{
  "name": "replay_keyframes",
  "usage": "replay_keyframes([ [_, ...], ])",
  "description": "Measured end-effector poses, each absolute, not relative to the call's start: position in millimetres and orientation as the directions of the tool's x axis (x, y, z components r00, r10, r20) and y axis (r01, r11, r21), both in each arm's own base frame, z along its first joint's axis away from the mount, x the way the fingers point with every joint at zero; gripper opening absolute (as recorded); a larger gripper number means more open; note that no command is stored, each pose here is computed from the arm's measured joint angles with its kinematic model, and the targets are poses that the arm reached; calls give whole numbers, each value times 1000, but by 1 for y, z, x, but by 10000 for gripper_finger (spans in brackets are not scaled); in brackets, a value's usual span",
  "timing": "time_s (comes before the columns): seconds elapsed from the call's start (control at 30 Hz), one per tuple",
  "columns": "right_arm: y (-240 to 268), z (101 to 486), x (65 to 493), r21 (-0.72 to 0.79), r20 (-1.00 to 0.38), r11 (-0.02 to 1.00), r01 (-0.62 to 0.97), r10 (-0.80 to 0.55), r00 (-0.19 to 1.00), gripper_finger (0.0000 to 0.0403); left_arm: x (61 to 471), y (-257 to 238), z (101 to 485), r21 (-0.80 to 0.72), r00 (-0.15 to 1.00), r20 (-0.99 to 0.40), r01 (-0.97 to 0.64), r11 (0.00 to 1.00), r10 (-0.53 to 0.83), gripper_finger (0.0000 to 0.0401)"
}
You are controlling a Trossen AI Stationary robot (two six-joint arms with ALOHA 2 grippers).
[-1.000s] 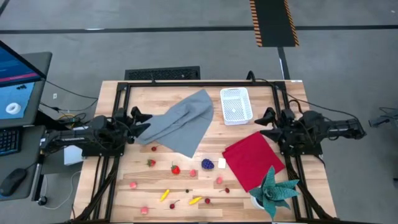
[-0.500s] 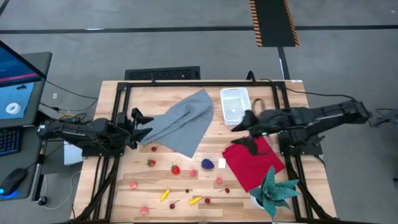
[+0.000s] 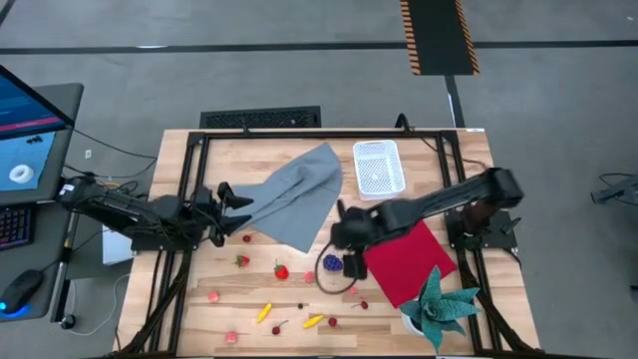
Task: Pick and placing Produce into tupperware
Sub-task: Put the purple grape into the white bin
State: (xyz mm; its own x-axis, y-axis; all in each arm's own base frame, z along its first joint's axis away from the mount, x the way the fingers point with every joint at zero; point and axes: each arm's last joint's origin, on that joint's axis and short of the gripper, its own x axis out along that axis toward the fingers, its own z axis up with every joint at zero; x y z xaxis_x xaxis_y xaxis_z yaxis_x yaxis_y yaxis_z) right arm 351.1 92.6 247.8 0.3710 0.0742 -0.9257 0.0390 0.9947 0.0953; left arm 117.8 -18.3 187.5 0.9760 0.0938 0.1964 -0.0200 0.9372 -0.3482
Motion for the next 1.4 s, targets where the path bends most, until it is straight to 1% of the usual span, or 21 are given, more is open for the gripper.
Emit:
replay_keyframes([
  [0.07,102,234,360,83,-939,996,26,69,336,286,118,-21,187,-349,979,187,-4,937,74,249],
  [0.2,117,212,378,58,-951,998,7,54,305,286,117,-25,186,-353,983,178,26,935,39,249],
  [0.4,123,192,391,-10,-957,1000,26,-17,291,286,116,-30,189,-356,980,198,89,930,-18,249],
  [0.47,124,187,394,-1,-955,998,56,-17,295,286,116,-31,188,-348,984,173,98,932,-39,249],
  [0.53,123,183,393,-6,-963,997,80,-27,269,286,116,-33,190,-351,982,176,122,928,-63,249],
  [0.63,123,180,399,15,-953,995,103,-17,302,286,116,-35,189,-348,983,164,139,927,-85,249],
  [0.73,124,172,399,17,-960,992,122,-18,280,286,115,-37,188,-349,983,154,150,925,-102,249],
  [0.8,126,167,404,55,-954,990,134,12,300,286,115,-38,189,-352,982,155,160,922,-111,249],
  [0.87,126,159,403,53,-965,989,139,15,262,286,115,-39,189,-363,981,155,170,916,-120,249],
  [0.93,129,152,406,63,-965,988,138,25,262,286,114,-40,188,-365,980,151,178,914,-130,249],
  [1.07,130,153,404,69,-966,986,153,28,258,286,113,-42,189,-368,977,156,191,910,-142,249],
  [1.2,131,153,400,49,-974,989,139,17,224,286,113,-44,190,-368,975,160,203,907,-154,249],
  [1.33,126,166,397,22,-976,990,139,-9,217,286,113,-44,190,-369,974,163,207,906,-156,249],
  [1.4,121,175,394,8,-981,988,152,-22,193,286,113,-44,190,-369,974,164,206,906,-154,249],
])
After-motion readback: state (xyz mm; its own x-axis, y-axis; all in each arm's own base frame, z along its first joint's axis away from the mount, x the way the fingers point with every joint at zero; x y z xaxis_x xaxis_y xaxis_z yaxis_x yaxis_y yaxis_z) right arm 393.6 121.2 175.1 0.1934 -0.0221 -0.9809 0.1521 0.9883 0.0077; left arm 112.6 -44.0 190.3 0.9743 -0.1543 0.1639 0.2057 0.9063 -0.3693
